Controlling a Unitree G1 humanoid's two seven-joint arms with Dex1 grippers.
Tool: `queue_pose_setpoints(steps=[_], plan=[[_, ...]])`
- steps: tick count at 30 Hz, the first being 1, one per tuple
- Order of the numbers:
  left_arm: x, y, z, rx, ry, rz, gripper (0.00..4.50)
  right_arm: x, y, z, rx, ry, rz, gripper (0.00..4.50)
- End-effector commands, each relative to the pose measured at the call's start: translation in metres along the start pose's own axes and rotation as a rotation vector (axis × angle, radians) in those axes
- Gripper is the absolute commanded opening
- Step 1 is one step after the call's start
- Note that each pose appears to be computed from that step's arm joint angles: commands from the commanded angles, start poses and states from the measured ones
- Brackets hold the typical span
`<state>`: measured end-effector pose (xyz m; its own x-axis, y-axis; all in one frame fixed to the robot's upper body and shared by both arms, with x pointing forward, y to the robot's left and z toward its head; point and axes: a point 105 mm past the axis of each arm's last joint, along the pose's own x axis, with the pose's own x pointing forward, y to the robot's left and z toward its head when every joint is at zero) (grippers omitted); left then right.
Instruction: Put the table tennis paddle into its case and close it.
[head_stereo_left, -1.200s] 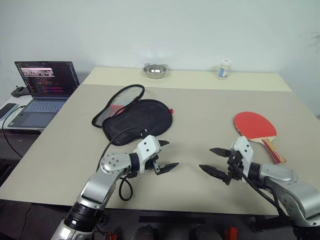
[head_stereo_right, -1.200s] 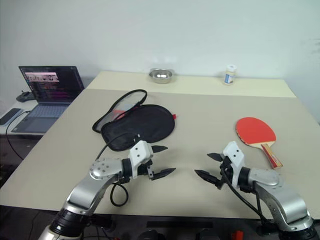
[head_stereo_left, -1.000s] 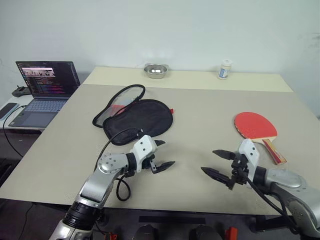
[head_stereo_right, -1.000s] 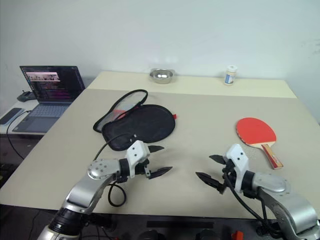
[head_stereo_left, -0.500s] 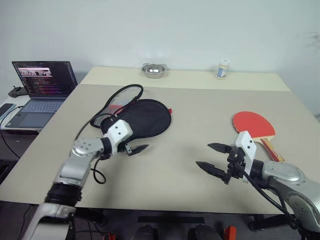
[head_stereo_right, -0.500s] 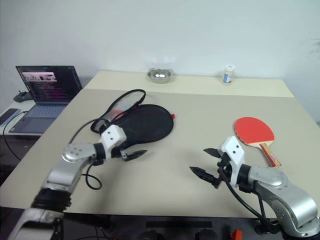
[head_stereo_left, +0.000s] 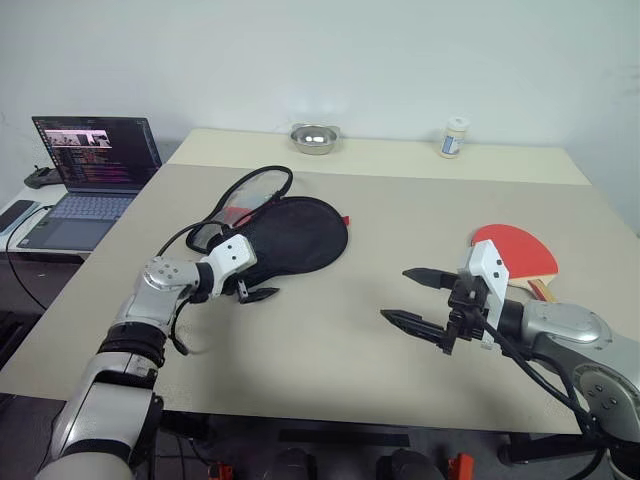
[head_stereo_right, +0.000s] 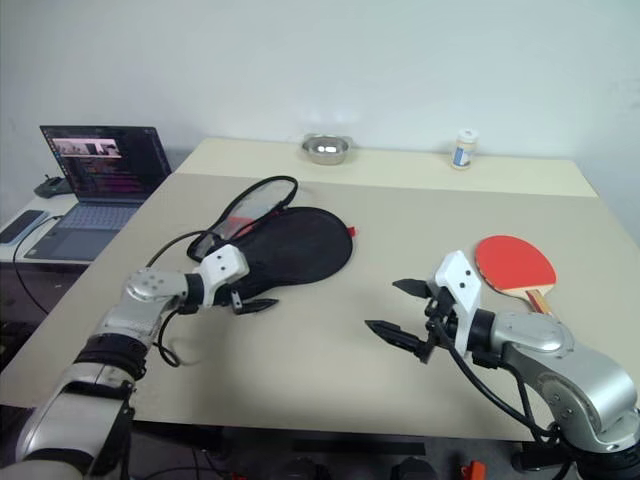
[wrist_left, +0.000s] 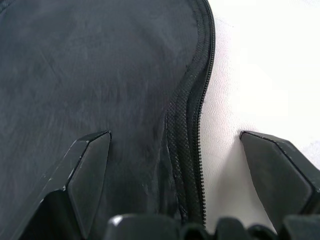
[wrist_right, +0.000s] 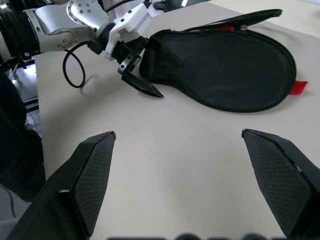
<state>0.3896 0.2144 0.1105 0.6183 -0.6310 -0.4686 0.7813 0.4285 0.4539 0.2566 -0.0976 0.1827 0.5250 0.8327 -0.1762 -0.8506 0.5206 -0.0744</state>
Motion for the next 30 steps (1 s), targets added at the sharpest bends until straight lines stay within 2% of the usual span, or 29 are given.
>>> queue_pose_setpoints(steps=[1,3,8,13,15,18,25,30], plan=[[0.000,-0.002,-0.011,-0.014,0.042,-0.017,4.10,-0.005,0.002,0.008,-0.032,-0.035,-0.022,4.50],[0.000,-0.005,-0.014,-0.010,0.051,-0.042,3.54,-0.007,0.001,0.008,-0.026,-0.040,-0.036,4.50],[-0.004,-0.010,-0.022,-0.039,0.071,-0.075,1.74,-0.008,-0.001,0.007,-0.015,-0.057,-0.065,4.50],[-0.004,-0.004,-0.026,-0.165,0.050,-0.019,0.02,-0.010,-0.003,0.003,-0.010,-0.058,-0.077,4.50],[-0.003,-0.004,-0.026,-0.203,0.039,-0.015,0.02,-0.011,-0.004,0.003,-0.011,-0.055,-0.082,4.50],[0.007,-0.015,-0.013,-0.261,-0.014,-0.072,0.02,-0.014,-0.007,0.002,-0.014,-0.051,-0.088,4.50],[0.041,-0.081,0.052,-0.450,-0.151,-0.287,0.02,-0.027,-0.014,0.001,-0.023,-0.018,-0.100,4.50],[0.067,-0.104,0.092,-0.563,-0.211,-0.348,0.02,-0.041,-0.017,-0.004,-0.033,0.042,-0.095,4.50]])
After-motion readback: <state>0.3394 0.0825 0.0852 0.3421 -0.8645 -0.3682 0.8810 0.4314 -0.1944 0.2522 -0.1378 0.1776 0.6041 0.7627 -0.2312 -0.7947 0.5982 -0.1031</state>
